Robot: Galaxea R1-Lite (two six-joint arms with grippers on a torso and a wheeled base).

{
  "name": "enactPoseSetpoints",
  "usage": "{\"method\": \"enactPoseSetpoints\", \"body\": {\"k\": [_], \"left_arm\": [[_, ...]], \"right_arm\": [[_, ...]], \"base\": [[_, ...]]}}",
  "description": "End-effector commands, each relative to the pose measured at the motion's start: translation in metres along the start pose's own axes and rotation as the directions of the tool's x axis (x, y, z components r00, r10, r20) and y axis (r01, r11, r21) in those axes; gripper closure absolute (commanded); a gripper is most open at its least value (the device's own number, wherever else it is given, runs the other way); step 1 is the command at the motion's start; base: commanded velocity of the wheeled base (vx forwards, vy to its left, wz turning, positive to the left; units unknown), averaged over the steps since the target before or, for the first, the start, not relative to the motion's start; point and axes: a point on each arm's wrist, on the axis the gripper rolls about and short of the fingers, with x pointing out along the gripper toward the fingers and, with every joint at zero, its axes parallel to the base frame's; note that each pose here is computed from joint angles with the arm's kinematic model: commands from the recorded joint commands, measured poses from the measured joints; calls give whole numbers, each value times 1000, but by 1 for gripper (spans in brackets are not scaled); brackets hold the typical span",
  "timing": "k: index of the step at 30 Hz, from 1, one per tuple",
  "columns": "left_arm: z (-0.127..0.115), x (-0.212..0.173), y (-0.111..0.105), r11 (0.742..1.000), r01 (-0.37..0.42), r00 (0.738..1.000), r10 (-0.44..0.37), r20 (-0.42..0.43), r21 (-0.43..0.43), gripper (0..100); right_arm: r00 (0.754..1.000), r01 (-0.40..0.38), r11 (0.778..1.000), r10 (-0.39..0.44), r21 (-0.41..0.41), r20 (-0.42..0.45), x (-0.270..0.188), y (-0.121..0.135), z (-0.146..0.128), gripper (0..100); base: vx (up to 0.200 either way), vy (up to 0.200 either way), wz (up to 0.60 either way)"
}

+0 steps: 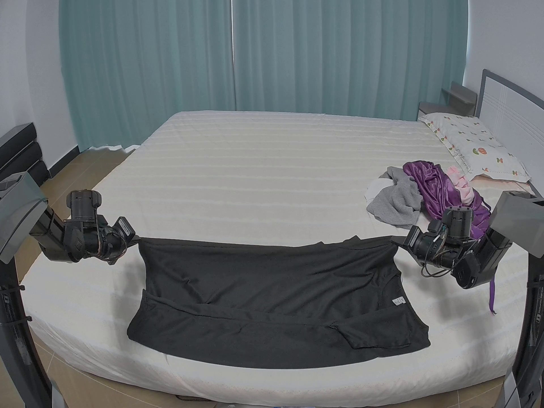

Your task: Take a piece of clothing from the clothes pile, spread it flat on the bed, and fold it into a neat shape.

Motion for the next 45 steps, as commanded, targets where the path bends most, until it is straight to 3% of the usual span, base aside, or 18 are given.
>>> {"method": "enactPoseSetpoints", "body": {"k": [1,8,28,45], "left_arm": [[-4,-13,-3,1000,-1,1000,1,-2,2,100],[-16,-28,4,999,-28,999,28,-29,25,100],[-60,-45,34,996,-84,990,88,-113,42,100],[-73,-48,47,993,-114,981,119,-155,38,100]], "right_arm": [[1000,-10,1000,10,2,-8,-25,10,0,100],[997,9,1000,-9,-7,-75,-41,2,-21,100],[989,58,997,-63,-40,-133,-79,-22,-69,100],[971,123,989,-136,-81,-195,-84,-45,-93,100]], "base": [[0,0,0],[0,0,0],[0,0,0],[0,0,0]]}}
